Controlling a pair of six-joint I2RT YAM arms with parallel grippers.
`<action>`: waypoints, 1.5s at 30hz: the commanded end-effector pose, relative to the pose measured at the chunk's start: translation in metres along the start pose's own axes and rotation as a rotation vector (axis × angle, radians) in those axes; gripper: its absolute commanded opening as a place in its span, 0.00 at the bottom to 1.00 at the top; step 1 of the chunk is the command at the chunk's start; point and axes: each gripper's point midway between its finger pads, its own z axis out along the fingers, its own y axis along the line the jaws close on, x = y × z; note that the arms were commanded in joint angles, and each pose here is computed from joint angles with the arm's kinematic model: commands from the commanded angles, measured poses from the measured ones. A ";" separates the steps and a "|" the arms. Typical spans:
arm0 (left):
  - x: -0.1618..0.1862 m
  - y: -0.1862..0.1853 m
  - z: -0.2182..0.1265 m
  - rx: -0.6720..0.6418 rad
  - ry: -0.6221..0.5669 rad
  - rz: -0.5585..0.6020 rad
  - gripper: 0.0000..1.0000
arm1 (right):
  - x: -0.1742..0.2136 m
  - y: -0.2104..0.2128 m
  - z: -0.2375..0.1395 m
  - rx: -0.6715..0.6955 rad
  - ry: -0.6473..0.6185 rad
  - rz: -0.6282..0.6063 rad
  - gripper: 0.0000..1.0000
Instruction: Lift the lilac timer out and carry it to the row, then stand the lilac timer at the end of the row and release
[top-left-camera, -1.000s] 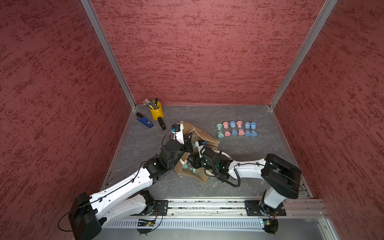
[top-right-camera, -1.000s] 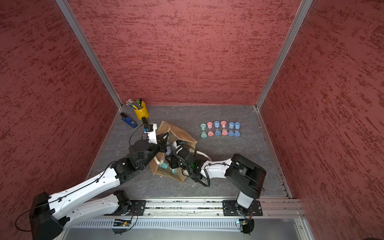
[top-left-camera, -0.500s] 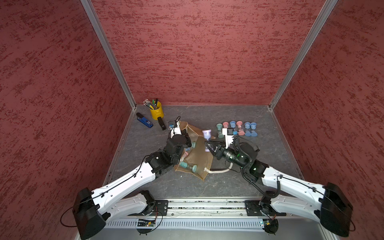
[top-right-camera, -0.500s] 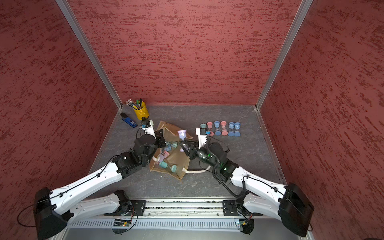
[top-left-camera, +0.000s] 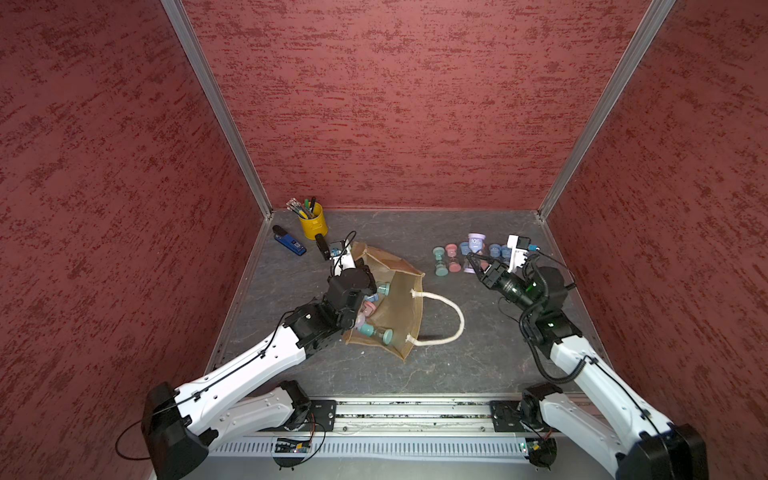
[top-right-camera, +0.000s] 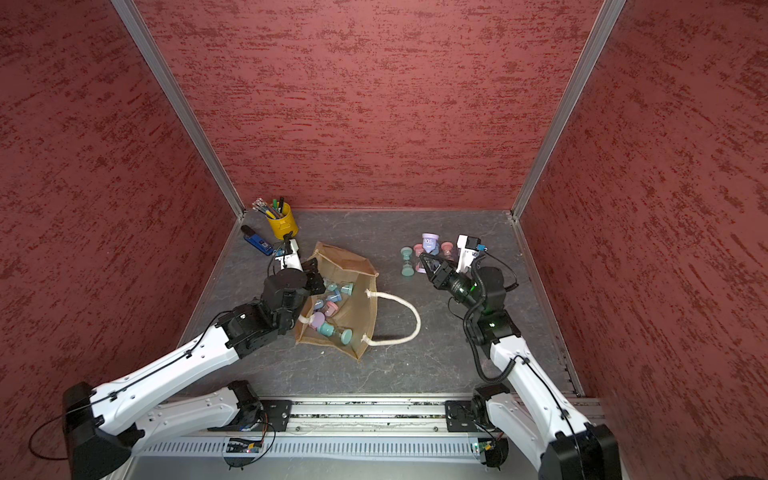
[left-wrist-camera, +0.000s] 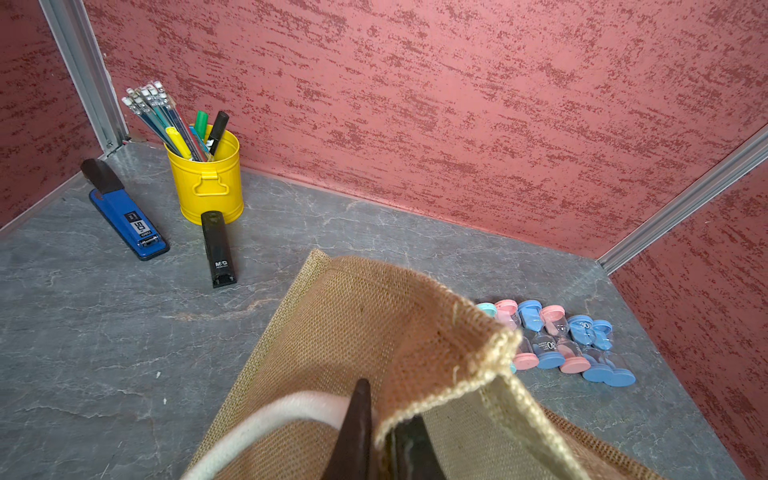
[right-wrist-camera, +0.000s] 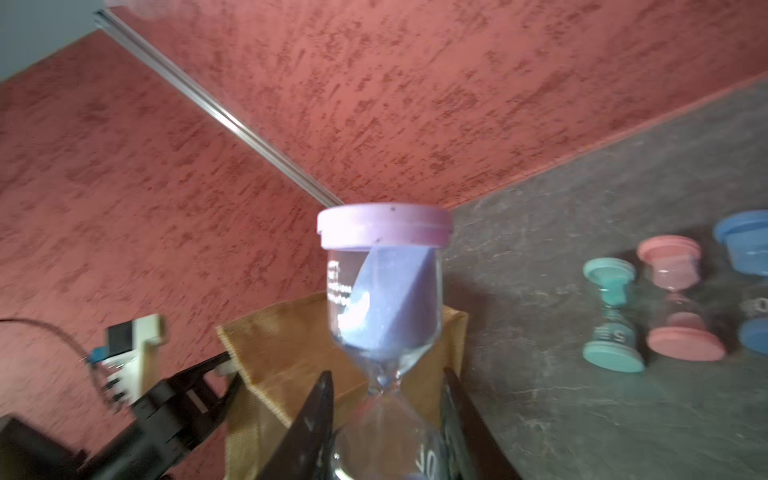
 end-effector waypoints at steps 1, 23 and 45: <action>0.007 0.013 -0.003 -0.027 0.016 0.016 0.00 | 0.004 -0.008 0.024 0.010 0.112 0.002 0.18; 0.013 0.019 -0.013 0.007 0.033 0.007 0.00 | 0.089 -0.176 0.187 0.667 0.472 -0.092 0.20; 0.017 0.016 -0.006 0.015 0.044 0.004 0.00 | 0.068 -0.153 0.179 0.665 0.405 -0.084 0.53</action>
